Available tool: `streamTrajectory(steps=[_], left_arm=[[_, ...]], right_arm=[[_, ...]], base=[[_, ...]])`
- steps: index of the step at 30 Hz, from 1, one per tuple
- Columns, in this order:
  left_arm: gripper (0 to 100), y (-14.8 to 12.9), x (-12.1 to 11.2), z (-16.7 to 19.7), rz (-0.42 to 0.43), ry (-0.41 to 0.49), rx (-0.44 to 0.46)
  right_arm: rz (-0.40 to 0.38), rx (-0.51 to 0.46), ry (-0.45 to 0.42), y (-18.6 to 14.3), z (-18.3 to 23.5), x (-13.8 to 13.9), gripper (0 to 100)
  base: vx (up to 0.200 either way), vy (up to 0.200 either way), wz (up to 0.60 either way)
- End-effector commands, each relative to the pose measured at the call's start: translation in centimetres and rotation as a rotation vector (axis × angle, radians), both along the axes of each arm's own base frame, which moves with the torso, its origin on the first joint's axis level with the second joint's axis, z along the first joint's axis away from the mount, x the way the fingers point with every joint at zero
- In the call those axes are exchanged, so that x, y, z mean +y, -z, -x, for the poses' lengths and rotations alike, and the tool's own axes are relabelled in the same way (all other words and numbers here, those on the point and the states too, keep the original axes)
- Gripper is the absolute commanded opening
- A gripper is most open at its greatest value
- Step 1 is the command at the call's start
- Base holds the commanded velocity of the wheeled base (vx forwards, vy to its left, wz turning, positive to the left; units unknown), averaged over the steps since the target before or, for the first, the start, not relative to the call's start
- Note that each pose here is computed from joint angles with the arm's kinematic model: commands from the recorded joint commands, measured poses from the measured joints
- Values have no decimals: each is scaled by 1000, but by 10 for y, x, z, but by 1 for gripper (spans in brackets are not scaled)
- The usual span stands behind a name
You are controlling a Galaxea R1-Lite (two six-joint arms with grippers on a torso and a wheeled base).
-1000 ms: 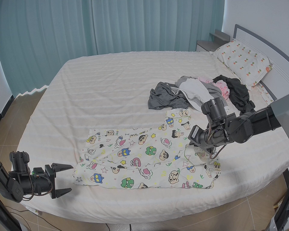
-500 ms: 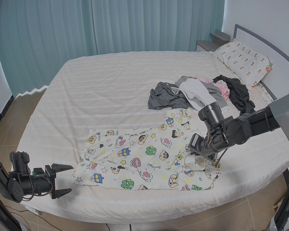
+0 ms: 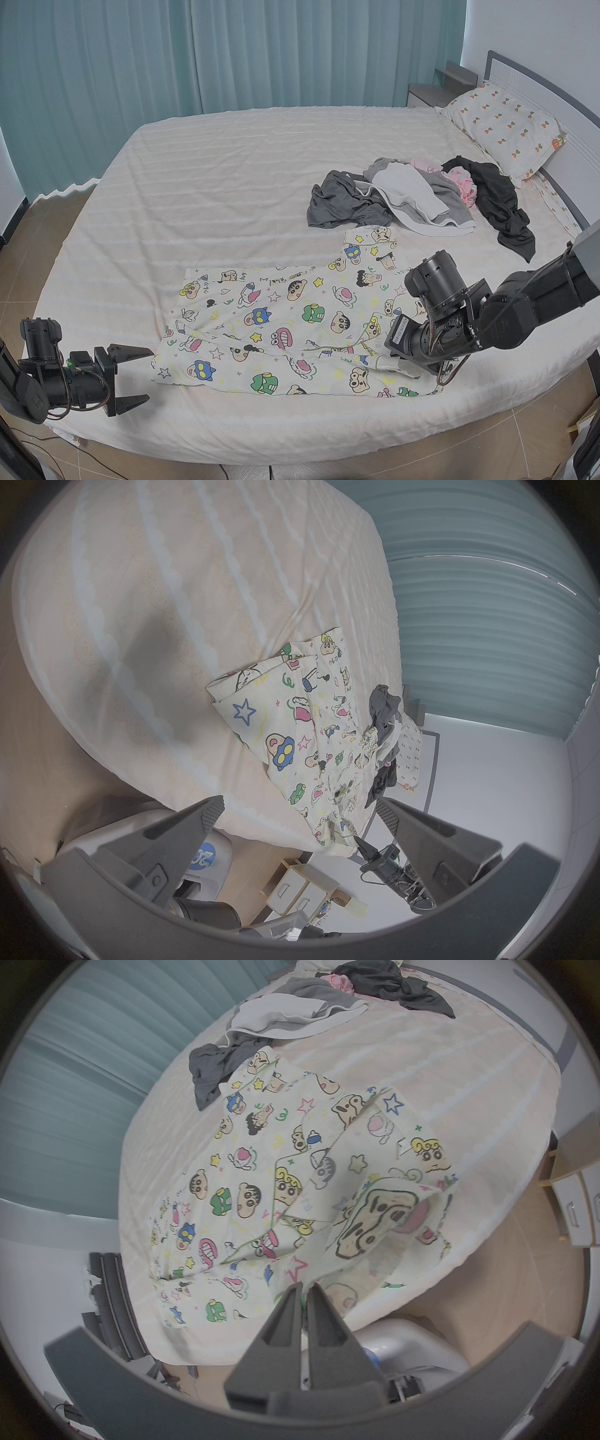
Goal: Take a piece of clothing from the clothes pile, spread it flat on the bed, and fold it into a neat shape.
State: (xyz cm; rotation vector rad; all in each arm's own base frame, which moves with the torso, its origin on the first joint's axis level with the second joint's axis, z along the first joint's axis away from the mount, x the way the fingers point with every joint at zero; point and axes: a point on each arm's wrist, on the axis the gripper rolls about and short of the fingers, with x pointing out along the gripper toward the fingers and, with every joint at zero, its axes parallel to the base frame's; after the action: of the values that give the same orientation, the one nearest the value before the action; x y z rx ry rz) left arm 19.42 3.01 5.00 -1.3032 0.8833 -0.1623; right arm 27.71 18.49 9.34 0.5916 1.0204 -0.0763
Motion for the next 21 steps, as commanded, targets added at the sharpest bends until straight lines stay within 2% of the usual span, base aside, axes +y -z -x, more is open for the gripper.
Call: streamTrajectory(steps=[1,11,15,21], left_arm=[[100,1,0,1,0,0,3],[100,1,0,0,0,1,3],[100,1,0,0,0,1,3],[100,1,0,1,0,0,3]], right_arm=[[-13,-2,-1,20,18,4,100],[12,41,7,33,30,-5,100],[-54,-28,-5,13,40,-11,100],[-65,-117,12,5,34,-31,100]], base=[[0,0,0],[0,0,0],[0,0,0],[0,0,0]])
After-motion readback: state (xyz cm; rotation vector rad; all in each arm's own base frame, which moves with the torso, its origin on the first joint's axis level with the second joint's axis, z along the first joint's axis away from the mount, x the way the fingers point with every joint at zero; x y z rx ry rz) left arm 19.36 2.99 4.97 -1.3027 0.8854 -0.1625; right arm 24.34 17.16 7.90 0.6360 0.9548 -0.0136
